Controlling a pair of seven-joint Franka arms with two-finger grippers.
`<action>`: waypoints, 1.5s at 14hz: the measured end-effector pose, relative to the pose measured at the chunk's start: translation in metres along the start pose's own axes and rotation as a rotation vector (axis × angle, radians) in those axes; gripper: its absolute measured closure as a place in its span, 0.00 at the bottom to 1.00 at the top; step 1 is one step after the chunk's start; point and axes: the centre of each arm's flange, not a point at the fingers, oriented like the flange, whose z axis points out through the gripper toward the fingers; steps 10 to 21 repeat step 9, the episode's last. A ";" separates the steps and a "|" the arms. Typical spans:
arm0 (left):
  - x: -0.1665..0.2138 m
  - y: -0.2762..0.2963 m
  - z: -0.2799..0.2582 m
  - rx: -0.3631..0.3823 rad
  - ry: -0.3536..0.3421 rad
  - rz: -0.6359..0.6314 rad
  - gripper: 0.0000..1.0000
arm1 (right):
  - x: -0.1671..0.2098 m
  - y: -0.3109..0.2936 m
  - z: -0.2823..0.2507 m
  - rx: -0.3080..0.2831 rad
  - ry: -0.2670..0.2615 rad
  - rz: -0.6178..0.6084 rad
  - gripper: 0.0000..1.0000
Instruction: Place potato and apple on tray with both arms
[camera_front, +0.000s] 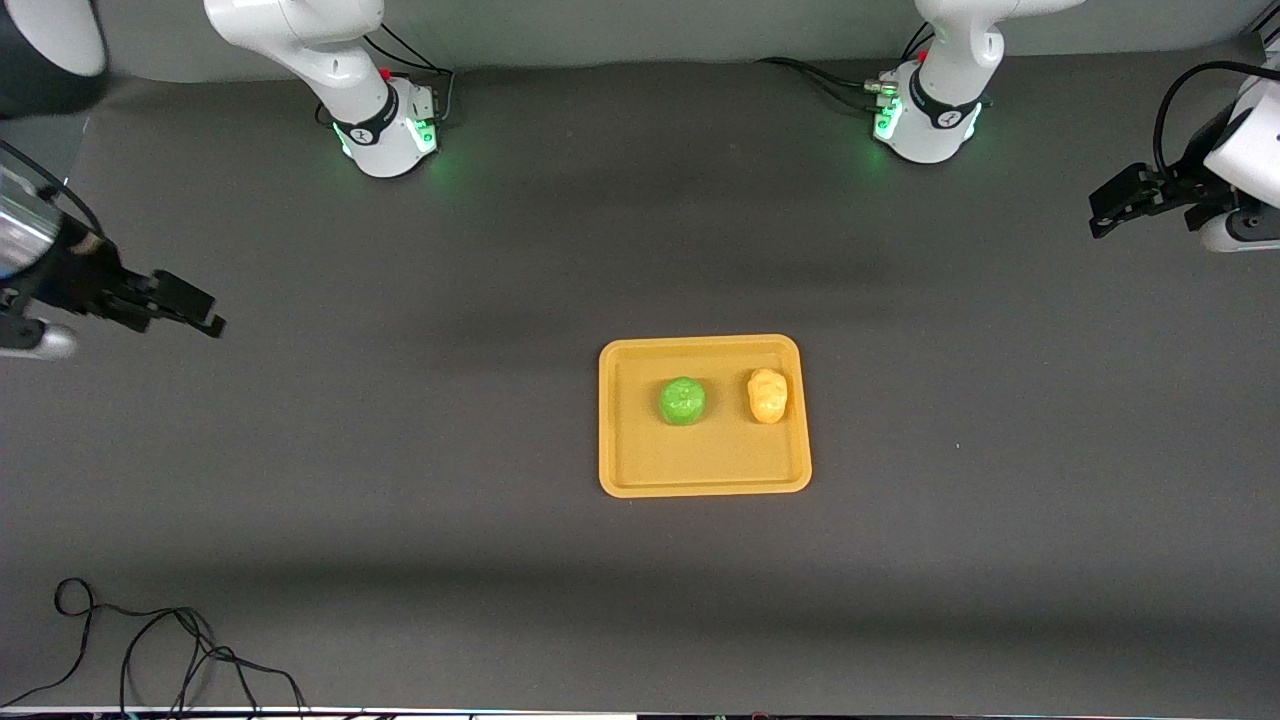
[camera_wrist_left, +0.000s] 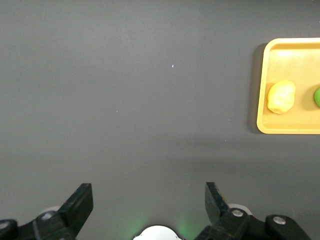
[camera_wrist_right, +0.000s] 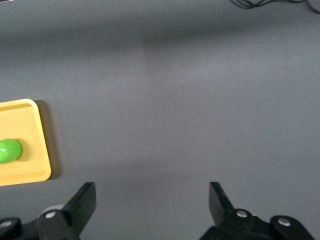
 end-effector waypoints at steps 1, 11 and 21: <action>0.001 0.000 0.000 0.000 0.007 -0.001 0.00 | -0.007 -0.002 -0.007 -0.020 0.007 -0.010 0.00; 0.012 -0.004 0.008 -0.004 0.041 -0.002 0.00 | -0.017 0.001 0.033 -0.052 -0.083 -0.080 0.00; 0.012 -0.004 0.008 -0.004 0.041 -0.002 0.00 | -0.017 0.001 0.033 -0.052 -0.083 -0.080 0.00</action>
